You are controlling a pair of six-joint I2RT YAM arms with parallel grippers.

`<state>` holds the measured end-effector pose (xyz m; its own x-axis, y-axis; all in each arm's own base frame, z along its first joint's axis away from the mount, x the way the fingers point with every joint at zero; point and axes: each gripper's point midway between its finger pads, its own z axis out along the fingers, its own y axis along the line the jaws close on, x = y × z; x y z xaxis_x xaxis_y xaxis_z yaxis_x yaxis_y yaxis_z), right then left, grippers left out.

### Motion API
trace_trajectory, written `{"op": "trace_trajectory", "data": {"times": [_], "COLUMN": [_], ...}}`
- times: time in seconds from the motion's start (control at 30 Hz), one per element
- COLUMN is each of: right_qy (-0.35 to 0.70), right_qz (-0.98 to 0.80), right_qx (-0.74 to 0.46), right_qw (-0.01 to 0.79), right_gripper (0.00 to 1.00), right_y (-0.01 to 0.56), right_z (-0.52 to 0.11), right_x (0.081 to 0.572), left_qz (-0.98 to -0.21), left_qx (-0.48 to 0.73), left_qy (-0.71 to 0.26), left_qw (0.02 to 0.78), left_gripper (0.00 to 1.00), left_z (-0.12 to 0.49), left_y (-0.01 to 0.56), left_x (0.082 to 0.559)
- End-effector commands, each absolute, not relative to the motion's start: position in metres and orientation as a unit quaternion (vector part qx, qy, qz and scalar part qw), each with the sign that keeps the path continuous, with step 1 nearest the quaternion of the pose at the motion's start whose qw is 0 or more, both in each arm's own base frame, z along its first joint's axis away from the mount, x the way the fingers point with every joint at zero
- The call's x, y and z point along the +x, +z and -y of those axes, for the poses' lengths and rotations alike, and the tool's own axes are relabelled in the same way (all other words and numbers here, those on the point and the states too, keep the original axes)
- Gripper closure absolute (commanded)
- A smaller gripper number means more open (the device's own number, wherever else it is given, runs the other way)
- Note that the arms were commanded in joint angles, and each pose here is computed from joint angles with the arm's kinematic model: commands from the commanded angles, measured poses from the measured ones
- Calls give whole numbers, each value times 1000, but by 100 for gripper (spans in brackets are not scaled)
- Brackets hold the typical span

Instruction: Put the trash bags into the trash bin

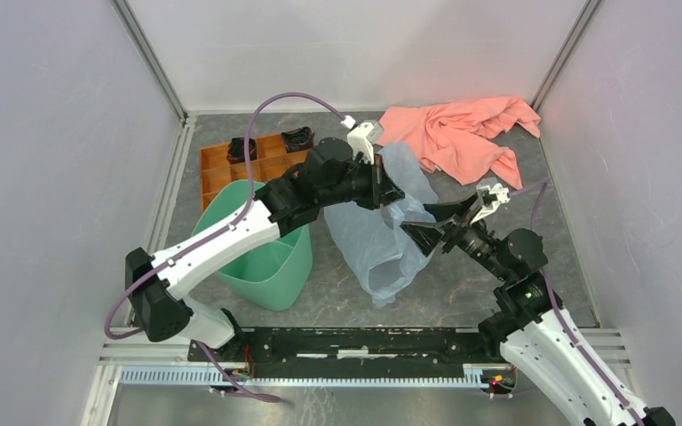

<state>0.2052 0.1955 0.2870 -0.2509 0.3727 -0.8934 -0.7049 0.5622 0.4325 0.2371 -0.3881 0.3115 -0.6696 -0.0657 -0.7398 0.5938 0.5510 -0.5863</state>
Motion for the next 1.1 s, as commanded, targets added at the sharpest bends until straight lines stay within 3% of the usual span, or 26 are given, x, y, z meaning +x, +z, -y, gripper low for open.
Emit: {"op": "trace_trajectory", "data": {"times": [0.0,0.4,0.5,0.67,0.8,0.9,1.07], "right_qy": [428,317,296,277,261,242,209], "right_qz": [-655,-712,-722,-730,-725,-730,-733], "right_qx": [-134,-101,-103,-107,-94,-84,-59], "right_qw": [608,618,617,616,631,633,645], "right_gripper": [9,13,21,68,97,100,100], "right_y": [283,266,260,251,252,250,248], "right_z": [-198,-191,-191,-192,-180,-170,-152], "right_x": [211,233,236,239,240,239,242], "left_qz": [-788,-778,-777,-782,-806,-820,-833], "left_qx": [148,154,155,166,164,152,134], "left_qy": [-469,-502,-500,-486,-411,-340,-228], "left_qw": [370,345,350,353,394,434,486], "left_gripper": [98,98,95,69,35,16,9], "left_z": [398,417,417,412,378,337,267], "left_y": [322,331,333,333,325,328,333], "left_x": [241,237,239,238,246,250,250]}}
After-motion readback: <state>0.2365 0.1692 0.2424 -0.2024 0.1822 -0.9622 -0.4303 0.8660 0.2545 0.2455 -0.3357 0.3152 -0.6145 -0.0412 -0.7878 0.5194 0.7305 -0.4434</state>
